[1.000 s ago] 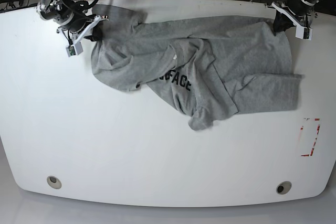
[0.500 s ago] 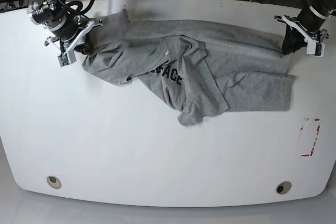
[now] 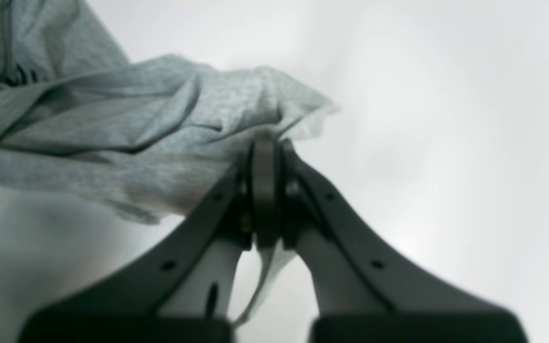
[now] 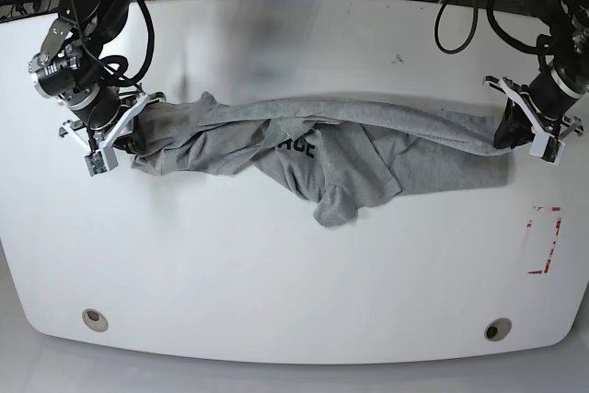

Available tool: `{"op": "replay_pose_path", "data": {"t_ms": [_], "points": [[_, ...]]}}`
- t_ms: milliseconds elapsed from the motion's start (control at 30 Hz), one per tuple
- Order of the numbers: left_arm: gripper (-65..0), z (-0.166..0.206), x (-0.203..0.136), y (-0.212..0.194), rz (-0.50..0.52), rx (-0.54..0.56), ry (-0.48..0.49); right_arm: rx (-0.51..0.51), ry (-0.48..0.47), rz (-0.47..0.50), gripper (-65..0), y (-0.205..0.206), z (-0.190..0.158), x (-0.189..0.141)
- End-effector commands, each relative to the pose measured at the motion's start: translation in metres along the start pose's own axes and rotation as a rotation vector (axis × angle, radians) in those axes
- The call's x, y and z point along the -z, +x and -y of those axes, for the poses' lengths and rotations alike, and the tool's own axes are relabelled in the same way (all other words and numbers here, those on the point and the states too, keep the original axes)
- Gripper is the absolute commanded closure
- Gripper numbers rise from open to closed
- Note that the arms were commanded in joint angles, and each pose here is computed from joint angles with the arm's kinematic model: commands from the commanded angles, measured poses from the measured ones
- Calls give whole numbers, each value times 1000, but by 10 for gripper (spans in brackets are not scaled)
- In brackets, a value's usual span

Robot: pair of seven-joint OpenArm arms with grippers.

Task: Fold the T-shirt properly
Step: 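Lift the shirt with both grippers and stretch it between them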

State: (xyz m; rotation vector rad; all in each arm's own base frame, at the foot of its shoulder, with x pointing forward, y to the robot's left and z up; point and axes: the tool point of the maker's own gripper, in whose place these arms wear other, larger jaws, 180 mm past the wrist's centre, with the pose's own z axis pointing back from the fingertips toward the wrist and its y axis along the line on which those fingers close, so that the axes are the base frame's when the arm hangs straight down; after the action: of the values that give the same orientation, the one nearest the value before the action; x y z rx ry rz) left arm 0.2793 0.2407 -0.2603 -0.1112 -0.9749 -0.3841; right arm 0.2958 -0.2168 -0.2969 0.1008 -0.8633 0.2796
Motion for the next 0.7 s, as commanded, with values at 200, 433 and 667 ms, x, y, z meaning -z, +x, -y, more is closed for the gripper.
{"op": "replay_pose_path", "data": {"t_ms": [200,433,667], "points": [[0,-17,6,81,114,148,34,-134,14,129,0,81,11,11],[0,-20,10,146,204,290,67,-193,1,136,0,134,33,30],[0,-31,6,199,263,383,166,-245,-51,171,0,200,57,31]]}}
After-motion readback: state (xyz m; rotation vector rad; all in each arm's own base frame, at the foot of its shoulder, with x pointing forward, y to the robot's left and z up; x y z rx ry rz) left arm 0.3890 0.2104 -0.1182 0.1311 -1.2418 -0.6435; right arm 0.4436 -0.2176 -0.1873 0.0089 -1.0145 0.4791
